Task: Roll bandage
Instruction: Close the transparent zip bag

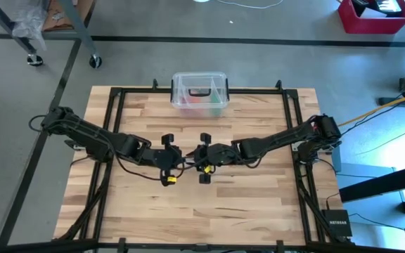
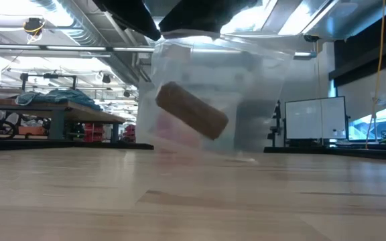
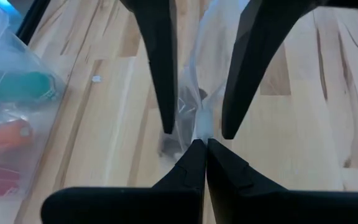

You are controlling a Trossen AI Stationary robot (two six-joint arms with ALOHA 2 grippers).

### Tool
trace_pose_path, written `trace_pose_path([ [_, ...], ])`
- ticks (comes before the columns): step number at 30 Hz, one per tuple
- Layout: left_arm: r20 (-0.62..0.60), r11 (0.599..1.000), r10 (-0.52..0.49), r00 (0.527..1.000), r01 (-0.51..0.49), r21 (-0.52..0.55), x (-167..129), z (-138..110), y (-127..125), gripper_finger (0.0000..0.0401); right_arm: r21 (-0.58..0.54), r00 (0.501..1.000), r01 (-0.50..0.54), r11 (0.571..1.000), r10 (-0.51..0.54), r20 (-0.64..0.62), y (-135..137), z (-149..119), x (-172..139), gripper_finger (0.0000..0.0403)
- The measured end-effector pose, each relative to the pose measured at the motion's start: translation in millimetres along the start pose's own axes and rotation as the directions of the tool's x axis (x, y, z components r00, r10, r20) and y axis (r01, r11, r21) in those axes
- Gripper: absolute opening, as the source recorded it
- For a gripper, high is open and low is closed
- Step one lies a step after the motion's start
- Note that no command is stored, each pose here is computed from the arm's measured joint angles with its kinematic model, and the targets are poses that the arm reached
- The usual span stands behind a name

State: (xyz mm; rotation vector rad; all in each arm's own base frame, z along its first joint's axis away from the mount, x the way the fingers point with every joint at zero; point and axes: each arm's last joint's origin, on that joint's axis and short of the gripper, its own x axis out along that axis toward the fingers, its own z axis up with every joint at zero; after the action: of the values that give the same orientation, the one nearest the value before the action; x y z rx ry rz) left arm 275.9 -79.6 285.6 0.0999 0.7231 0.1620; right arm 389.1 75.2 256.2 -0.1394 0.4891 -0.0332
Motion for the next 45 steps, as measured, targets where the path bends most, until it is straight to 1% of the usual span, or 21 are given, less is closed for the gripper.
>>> trace_pose_path([
  [7, 0.001, 1.000, 0.000, 1.000, 0.000, -0.004, 0.0, 0.1, 0.0, 0.0000, 0.000, 1.000, 0.000, 1.000, 0.000, -0.010, 0.0, -1.0, 0.0, 0.0122],
  [12, 0.000, 1.000, 0.000, 1.000, 0.000, -0.004, 0.0, 0.0, 0.0, 0.0000, 0.069, 1.000, -0.002, 0.998, 0.003, -0.016, 0.1, -1.6, 0.0, 0.0122],
  [17, 0.000, 1.000, 0.000, 1.000, 0.000, -0.006, 0.0, 0.0, 0.0, 0.0000, 0.073, 1.000, -0.007, 0.997, 0.008, -0.018, 0.3, -1.8, 0.0, 0.0123],
  [20, 0.000, 1.000, 0.000, 1.000, 0.000, -0.006, 0.0, 0.0, 0.0, 0.0000, 0.076, 0.999, -0.033, 0.997, 0.034, -0.017, 1.0, -1.7, 0.0, 0.0138],
  [26, -0.001, 1.000, 0.001, 1.000, -0.001, -0.006, 0.0, -0.1, 0.0, 0.0000, 0.074, 0.999, -0.032, 0.997, 0.034, -0.017, 1.0, -1.7, 0.0, 0.0191],
  [29, -0.001, 1.000, 0.001, 1.000, -0.001, -0.006, 0.0, -0.1, 0.0, 0.0000, 0.066, 0.999, -0.032, 0.997, 0.033, -0.017, 1.0, -1.8, -0.1, 0.0205],
  [38, -0.001, 1.000, 0.000, 1.000, -0.001, -0.004, 0.0, -0.1, 0.0, 0.0000, 0.063, 0.999, -0.031, 0.998, 0.032, -0.016, 0.9, -1.7, -0.1, 0.0208],
  [45, 0.000, 1.000, 0.000, 1.000, 0.000, -0.004, 0.0, 0.0, 0.0, 0.0000, 0.080, 0.999, -0.033, 0.996, 0.032, 0.011, 0.9, 0.8, -0.1, 0.0208],
])
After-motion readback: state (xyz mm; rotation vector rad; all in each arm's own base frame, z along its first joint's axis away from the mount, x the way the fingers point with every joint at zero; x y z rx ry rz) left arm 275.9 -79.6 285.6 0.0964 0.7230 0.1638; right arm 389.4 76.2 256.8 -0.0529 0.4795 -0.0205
